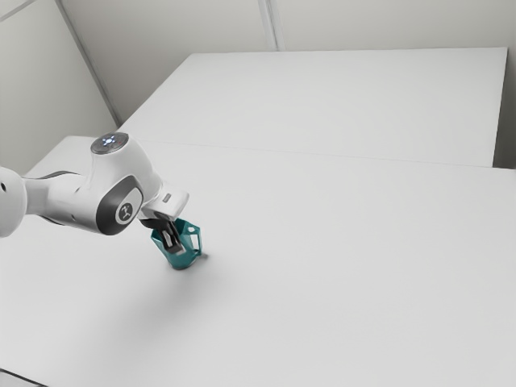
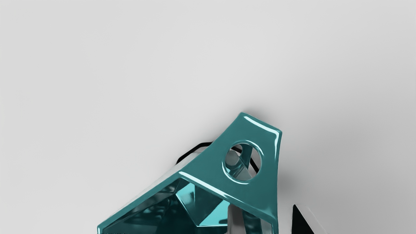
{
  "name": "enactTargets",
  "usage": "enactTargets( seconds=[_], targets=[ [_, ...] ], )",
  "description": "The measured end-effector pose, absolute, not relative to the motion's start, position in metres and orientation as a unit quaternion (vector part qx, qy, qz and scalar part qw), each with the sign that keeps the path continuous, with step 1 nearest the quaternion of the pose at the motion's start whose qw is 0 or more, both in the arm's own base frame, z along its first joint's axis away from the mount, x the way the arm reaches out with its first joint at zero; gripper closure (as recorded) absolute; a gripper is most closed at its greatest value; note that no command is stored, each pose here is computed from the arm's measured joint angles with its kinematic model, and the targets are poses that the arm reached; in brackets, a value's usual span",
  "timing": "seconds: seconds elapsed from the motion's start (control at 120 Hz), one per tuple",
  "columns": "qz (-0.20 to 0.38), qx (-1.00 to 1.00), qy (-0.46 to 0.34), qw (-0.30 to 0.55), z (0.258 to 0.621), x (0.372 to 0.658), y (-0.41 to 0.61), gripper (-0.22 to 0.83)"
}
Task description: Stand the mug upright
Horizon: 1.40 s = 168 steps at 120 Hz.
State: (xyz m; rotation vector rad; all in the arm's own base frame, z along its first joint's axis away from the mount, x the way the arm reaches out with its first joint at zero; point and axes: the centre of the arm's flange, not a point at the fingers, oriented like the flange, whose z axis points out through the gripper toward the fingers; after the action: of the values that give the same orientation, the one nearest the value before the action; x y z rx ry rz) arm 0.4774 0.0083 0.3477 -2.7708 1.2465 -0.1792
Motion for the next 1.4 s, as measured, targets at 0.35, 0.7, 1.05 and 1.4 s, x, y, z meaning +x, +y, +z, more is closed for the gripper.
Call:
enactTargets(
  seconds=[0.35,0.7,1.05,1.4],
  targets=[
    [-0.06,-0.909,0.409,0.05,0.35,0.477,0.008,0.42],
    [-0.078,-0.908,0.407,0.059,0.376,0.474,0.01,0.38],
    [-0.1,-0.911,0.396,0.067,0.426,0.494,0.012,0.36],
    [-0.087,-0.933,0.344,0.06,0.526,0.59,0.009,0.16]
  ],
)
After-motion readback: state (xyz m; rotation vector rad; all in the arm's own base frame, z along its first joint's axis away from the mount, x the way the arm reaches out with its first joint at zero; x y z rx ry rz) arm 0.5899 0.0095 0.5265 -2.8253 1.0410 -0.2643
